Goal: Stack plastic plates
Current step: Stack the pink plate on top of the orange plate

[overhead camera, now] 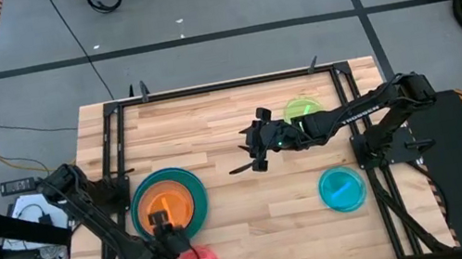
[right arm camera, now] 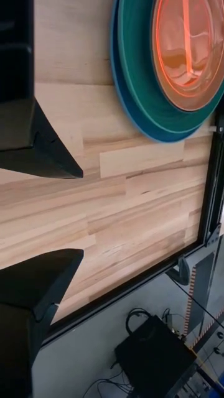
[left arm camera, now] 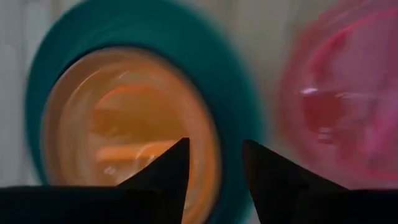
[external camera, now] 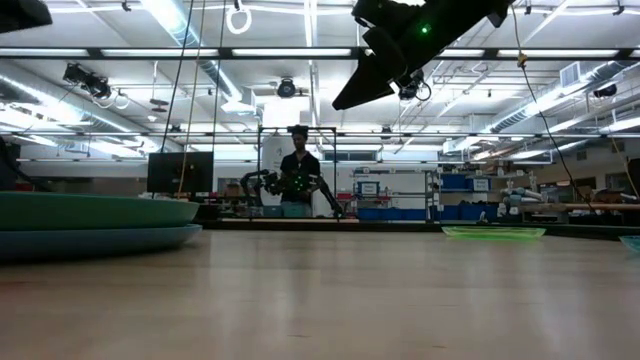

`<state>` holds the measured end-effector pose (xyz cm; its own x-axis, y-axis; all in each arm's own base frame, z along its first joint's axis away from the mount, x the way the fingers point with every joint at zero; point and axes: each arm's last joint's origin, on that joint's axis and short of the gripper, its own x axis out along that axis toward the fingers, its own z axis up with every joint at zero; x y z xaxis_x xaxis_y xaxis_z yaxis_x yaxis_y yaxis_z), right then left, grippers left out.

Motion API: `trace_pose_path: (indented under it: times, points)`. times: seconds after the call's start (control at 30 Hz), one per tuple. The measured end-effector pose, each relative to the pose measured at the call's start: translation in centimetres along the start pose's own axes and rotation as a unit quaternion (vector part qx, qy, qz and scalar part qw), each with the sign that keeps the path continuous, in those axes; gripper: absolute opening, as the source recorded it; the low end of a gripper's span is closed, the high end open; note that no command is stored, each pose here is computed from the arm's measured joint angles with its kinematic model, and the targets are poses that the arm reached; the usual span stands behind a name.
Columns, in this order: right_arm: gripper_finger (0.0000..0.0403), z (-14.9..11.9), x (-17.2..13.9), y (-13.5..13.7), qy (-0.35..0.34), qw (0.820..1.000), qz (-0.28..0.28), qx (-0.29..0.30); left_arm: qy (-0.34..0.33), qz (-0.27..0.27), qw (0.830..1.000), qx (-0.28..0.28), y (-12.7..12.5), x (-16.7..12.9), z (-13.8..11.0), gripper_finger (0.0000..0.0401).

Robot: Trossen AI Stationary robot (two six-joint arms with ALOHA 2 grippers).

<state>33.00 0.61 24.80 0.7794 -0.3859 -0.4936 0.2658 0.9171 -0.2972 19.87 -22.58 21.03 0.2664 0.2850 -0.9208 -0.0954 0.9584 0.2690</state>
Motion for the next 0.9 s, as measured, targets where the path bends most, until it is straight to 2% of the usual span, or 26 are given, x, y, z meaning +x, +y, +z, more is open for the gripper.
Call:
trace_pose_path:
  times: [0.17, 0.37, 0.57, 0.67, 0.9]
  points:
    - [0.0205, 0.0, 0.2, -0.4, 0.002, 1.000, -0.006, 0.004, -0.059, -0.073, 0.995, 0.018, -1.2, -1.5, 2.1, 0.0153]
    - [0.0205, -0.1, 0.5, -1.1, 0.007, 0.999, -0.018, 0.034, -0.113, -0.131, 0.985, 0.026, -2.9, -1.3, 3.4, 0.0153]
    - [0.0205, -0.2, 0.4, -0.9, 0.008, 0.998, -0.016, 0.059, -0.075, -0.188, 0.979, 0.035, -5.2, 0.2, 3.1, 0.0153]
    - [0.0205, -0.2, 0.3, -0.8, 0.007, 0.998, -0.015, 0.066, -0.088, -0.208, 0.974, 0.036, -6.0, -0.2, 2.7, 0.0153]
    - [0.0205, 0.1, 0.4, -1.1, -0.006, 0.998, -0.032, 0.055, -0.077, -0.230, 0.970, -0.024, -6.9, -0.8, 1.8, 0.0152]
